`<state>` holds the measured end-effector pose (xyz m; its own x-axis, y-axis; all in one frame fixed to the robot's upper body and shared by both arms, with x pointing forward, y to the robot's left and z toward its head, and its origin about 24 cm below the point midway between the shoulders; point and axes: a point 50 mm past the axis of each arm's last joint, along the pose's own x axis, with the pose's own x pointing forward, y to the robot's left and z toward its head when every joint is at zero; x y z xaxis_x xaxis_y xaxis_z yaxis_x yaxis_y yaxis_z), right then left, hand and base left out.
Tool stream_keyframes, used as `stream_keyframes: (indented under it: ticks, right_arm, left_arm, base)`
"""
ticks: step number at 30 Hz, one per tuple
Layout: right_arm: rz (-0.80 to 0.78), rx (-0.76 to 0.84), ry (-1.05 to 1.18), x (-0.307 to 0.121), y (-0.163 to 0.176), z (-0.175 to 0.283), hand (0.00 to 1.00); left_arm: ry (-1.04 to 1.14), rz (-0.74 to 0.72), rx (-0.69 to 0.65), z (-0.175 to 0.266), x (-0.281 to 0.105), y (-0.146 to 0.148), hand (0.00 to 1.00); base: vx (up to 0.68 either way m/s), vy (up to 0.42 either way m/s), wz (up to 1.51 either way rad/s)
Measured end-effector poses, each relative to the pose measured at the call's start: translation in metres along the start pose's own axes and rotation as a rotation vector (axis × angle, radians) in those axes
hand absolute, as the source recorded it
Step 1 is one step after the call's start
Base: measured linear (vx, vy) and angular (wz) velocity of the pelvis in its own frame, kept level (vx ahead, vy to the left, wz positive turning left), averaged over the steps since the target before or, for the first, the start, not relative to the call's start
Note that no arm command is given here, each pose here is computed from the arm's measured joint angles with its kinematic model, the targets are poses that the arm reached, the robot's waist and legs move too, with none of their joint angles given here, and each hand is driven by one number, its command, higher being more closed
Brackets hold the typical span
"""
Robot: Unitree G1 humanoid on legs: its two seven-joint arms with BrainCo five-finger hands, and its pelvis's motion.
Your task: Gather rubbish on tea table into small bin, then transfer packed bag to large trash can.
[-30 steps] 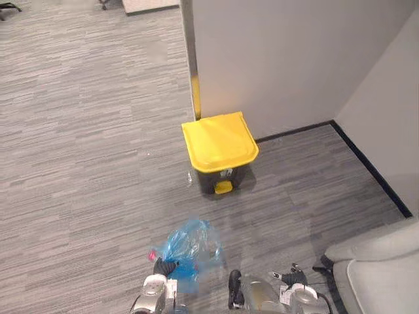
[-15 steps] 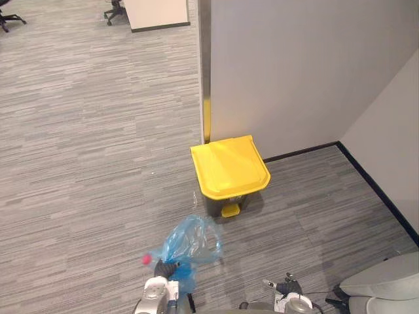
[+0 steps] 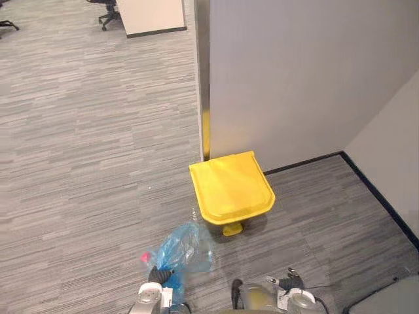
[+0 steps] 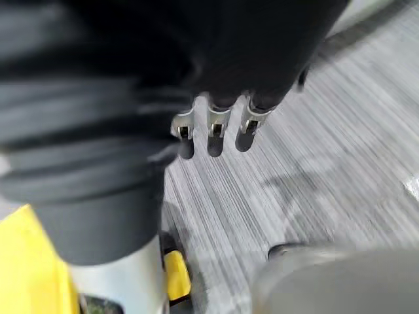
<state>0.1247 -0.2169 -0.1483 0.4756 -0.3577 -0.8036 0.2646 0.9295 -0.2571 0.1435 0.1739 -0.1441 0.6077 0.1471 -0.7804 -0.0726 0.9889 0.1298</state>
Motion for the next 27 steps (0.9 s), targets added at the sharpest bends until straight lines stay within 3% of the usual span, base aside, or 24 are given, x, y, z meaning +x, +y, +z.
stream_keyframes:
  ticks: [11, 19, 27]
  right_arm:
    - [0.004, 0.076, 0.02, -0.005, 0.007, -0.009, 0.0]
    - [0.014, 0.083, 0.054, -0.007, 0.011, -0.018, 0.0]
    - [0.007, 0.047, 0.054, -0.004, 0.005, -0.014, 0.0]
  left_arm:
    - [-0.038, -0.032, -0.071, 0.009, -0.002, -0.018, 1.0]
    - [0.0, 0.014, 0.018, -0.002, -0.001, 0.008, 1.0]
    - [0.024, 0.012, 0.043, -0.009, -0.002, 0.01, 1.0]
  base:
    - [0.17, 0.065, 0.12]
    - [0.03, 0.096, -0.1]
    - [-0.01, -0.003, -0.37]
